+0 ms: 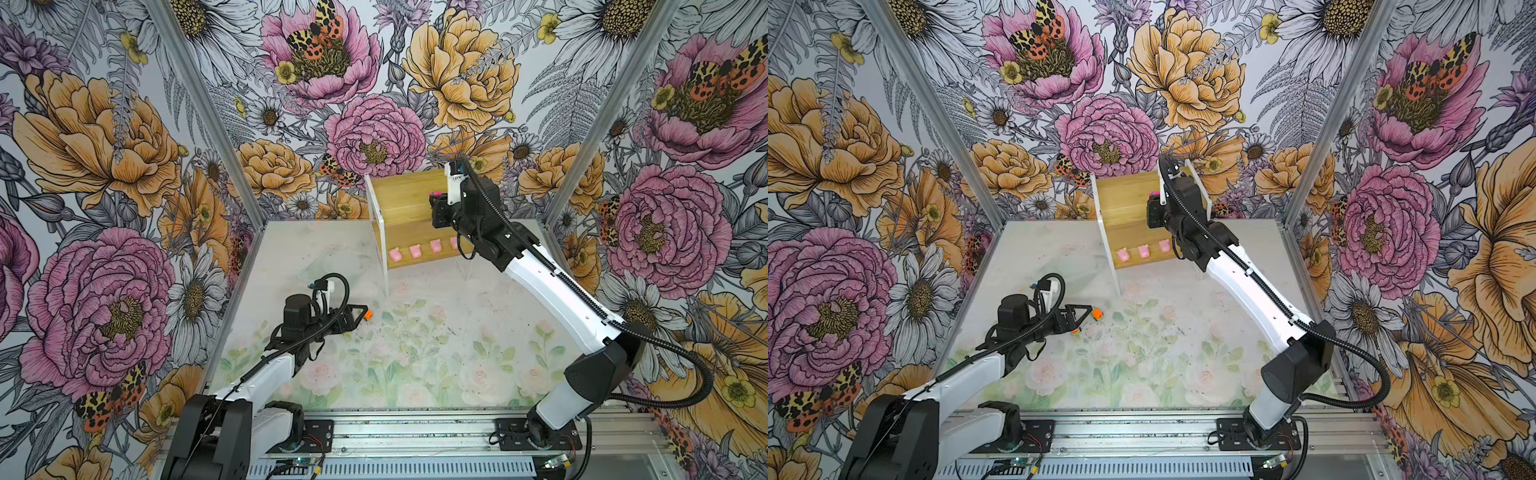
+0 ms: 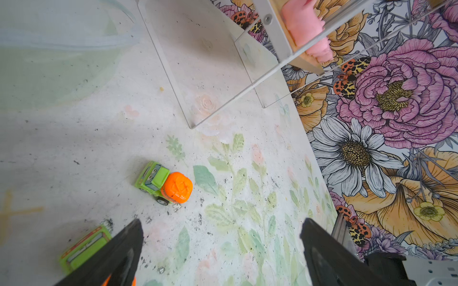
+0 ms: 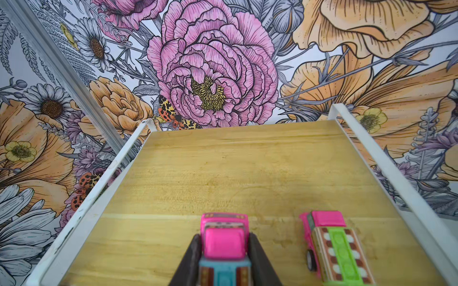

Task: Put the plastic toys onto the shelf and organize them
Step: 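Lift the pink-and-blue truck with the right gripper up onto the upper shelf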

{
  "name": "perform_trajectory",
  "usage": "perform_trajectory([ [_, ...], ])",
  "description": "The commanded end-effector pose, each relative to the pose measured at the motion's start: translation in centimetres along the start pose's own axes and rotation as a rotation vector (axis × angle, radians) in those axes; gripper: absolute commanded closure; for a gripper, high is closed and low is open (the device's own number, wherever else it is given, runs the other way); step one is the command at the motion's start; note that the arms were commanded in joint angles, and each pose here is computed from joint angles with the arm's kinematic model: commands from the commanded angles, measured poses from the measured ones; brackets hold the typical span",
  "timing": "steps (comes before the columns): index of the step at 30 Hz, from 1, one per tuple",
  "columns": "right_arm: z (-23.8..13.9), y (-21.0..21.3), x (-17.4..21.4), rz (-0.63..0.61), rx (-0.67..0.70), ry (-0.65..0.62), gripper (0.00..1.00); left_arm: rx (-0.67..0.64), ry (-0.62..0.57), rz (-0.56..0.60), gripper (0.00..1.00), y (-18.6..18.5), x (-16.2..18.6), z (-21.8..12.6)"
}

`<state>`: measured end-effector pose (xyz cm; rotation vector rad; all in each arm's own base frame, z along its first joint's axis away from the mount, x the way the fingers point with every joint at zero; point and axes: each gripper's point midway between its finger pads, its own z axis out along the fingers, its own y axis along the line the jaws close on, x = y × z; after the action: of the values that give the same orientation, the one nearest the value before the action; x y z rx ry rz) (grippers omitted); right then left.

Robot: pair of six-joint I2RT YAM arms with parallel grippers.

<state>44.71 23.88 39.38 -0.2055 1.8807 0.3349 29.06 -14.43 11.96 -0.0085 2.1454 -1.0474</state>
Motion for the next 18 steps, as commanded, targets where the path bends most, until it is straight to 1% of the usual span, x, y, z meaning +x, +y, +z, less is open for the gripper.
perform_trajectory([
  [1,0.3,-0.8,-0.7,0.024,0.045,-0.014,0.75,0.023,-0.002,0.041,0.01,-0.5,-0.1,0.0],
  [6,1.2,-1.5,0.0,0.024,0.085,-0.003,0.75,0.024,-0.001,0.041,0.01,-0.6,-0.1,0.0],
  [18,2.8,-2.1,0.2,0.029,0.100,0.008,0.75,0.013,0.002,0.038,0.01,-0.3,-0.1,0.0],
])
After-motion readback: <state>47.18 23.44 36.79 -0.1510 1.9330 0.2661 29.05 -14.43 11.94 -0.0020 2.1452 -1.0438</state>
